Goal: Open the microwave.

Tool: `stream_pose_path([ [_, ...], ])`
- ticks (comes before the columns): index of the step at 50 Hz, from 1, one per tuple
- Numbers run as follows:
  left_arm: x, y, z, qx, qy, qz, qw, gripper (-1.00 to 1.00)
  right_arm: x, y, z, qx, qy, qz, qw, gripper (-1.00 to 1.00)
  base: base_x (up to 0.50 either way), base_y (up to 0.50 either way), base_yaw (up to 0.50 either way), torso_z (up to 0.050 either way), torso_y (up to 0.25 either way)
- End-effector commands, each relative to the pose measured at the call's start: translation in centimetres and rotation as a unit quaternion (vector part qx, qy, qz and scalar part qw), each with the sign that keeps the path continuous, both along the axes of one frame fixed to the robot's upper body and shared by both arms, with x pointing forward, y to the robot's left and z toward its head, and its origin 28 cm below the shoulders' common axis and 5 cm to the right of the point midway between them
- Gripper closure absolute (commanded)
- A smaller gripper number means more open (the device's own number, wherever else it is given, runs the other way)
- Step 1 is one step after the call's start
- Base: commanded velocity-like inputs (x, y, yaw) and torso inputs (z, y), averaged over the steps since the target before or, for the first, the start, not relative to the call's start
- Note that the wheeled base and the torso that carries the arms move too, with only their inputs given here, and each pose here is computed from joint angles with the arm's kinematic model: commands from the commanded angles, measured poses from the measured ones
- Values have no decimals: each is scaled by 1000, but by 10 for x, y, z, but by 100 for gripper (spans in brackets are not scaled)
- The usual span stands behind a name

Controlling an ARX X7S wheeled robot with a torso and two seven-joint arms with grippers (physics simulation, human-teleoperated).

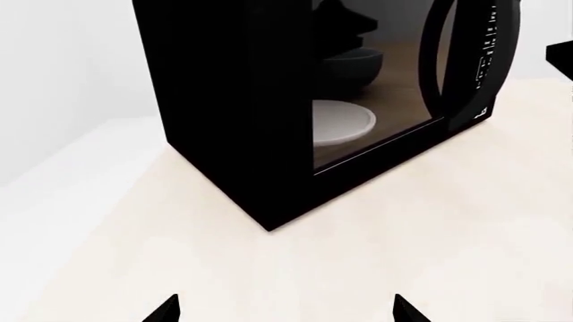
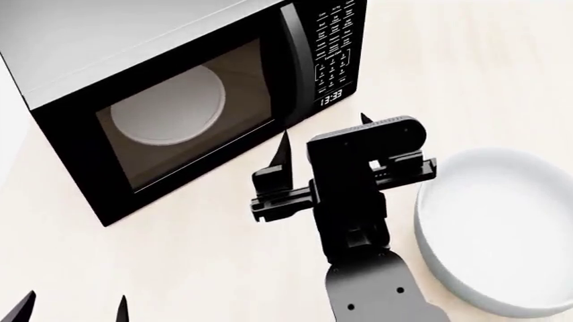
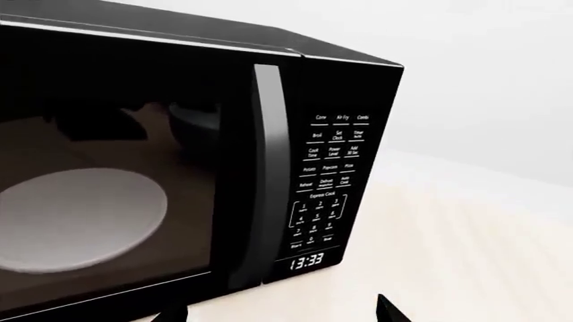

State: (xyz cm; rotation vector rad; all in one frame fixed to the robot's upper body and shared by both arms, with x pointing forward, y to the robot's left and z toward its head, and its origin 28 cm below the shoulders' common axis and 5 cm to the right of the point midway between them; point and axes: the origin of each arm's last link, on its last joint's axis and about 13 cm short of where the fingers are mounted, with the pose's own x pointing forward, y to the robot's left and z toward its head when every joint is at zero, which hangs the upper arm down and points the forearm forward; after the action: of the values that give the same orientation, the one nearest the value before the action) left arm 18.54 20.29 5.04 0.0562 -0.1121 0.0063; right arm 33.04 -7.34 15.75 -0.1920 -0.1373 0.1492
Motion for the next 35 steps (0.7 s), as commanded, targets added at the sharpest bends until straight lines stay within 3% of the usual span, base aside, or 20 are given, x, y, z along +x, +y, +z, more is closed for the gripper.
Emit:
stream_pose_path([
  [1, 0, 0, 0, 0, 1, -2, 1000, -100, 8, 4, 12, -6, 1, 1, 1000, -100, 0, 0, 0, 0, 0],
  [35, -1, 0, 0, 0, 1, -3, 1000, -100, 44, 24, 20, -46, 24, -6, 999, -100, 0, 0, 0, 0, 0],
])
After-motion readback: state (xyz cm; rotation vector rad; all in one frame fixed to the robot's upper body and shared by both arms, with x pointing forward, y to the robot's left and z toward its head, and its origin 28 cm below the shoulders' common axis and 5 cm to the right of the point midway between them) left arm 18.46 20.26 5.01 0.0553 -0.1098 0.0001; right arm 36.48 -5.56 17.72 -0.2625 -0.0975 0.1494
